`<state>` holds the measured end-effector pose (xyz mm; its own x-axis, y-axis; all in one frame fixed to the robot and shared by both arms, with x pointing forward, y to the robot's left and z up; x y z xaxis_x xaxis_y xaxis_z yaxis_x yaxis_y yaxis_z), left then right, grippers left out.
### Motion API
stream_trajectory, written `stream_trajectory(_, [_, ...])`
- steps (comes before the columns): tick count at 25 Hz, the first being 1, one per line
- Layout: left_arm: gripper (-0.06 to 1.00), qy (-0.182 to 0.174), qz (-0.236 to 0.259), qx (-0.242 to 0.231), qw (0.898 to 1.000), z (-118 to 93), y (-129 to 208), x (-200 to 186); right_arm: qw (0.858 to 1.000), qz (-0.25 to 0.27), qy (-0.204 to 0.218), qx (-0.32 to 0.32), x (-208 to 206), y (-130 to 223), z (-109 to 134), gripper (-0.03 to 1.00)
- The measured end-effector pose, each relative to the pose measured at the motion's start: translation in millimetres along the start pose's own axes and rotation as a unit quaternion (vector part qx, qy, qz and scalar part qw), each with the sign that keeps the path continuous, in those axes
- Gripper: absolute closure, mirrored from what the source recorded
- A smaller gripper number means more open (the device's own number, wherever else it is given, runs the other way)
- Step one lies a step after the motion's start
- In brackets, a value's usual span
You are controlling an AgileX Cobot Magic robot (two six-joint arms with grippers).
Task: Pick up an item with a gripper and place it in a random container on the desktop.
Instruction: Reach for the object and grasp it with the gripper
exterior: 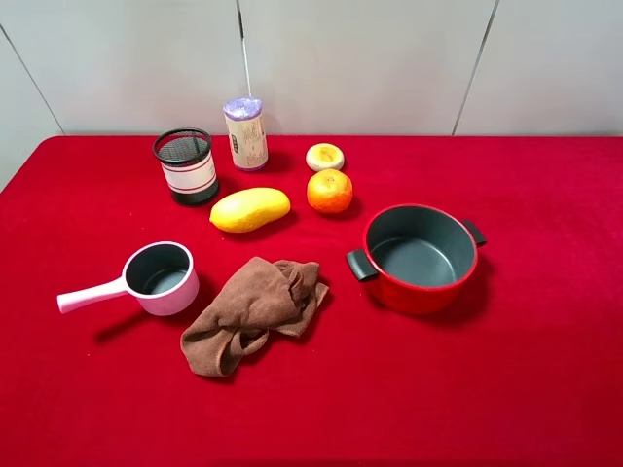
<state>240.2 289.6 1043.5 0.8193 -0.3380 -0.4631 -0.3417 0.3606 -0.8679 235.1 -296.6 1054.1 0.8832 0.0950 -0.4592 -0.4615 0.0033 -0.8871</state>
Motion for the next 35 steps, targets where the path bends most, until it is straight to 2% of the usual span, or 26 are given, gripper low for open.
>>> stream_trajectory(35, [-0.04, 0.0, 0.0, 0.0, 1.0, 0.0, 0.0, 0.0, 1.0, 0.0, 0.0, 0.0, 0.0, 0.0, 0.0, 0.27])
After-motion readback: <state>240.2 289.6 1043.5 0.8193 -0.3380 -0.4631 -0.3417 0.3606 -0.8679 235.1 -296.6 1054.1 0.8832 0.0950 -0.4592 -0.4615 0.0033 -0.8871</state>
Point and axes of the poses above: a point on each arm's last joint axis where the gripper is mounted, x pointing out along that axis toward the gripper, z along the wrist's bending axis when the last joint is at zero, y = z × x, the point moved 1 cm from there along x, pointing out along that axis toward the gripper, and after that the axes turned 7 degrees about x, right-handed, at the moved point
